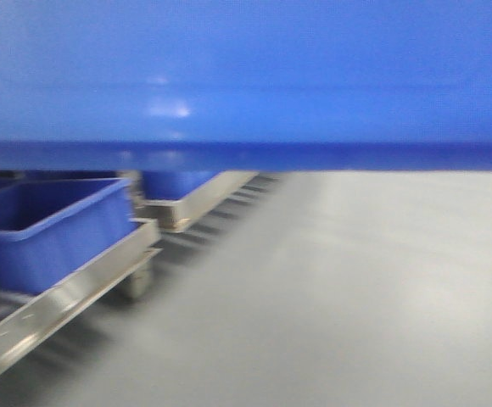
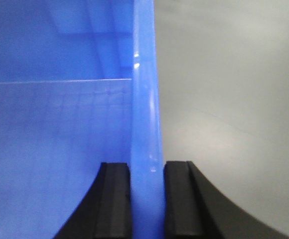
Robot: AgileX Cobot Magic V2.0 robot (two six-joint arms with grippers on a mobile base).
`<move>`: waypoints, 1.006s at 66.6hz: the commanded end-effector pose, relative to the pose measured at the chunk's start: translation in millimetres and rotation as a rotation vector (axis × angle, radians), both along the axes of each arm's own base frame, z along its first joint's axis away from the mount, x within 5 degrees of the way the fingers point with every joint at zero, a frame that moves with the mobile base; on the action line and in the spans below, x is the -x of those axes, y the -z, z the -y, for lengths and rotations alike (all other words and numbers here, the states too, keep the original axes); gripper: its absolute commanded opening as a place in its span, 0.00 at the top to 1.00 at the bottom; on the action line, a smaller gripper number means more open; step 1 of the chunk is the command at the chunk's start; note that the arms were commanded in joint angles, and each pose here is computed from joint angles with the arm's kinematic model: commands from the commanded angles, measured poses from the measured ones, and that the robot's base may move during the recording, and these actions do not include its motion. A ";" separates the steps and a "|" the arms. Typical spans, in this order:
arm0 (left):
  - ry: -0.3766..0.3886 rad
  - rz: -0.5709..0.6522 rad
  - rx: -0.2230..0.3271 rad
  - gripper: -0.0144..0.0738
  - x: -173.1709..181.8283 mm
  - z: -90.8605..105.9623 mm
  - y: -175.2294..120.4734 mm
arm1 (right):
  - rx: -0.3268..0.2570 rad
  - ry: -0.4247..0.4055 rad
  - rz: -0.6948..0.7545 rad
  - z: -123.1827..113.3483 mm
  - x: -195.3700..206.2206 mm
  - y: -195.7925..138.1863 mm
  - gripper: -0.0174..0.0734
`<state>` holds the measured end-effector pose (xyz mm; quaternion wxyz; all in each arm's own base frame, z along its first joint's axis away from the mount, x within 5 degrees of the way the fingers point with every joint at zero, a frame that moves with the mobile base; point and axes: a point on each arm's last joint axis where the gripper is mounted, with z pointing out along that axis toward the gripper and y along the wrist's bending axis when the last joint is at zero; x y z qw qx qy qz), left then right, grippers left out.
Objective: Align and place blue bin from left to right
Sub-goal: 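Turn the base away from the shelf while holding the bin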
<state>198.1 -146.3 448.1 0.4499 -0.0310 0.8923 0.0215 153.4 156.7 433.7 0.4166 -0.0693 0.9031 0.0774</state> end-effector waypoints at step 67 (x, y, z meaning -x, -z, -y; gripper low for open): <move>0.069 0.077 0.045 0.96 1.1 6.9 -8.9 | -0.070 -0.059 0.081 -5.1 0.5 -10.5 0.89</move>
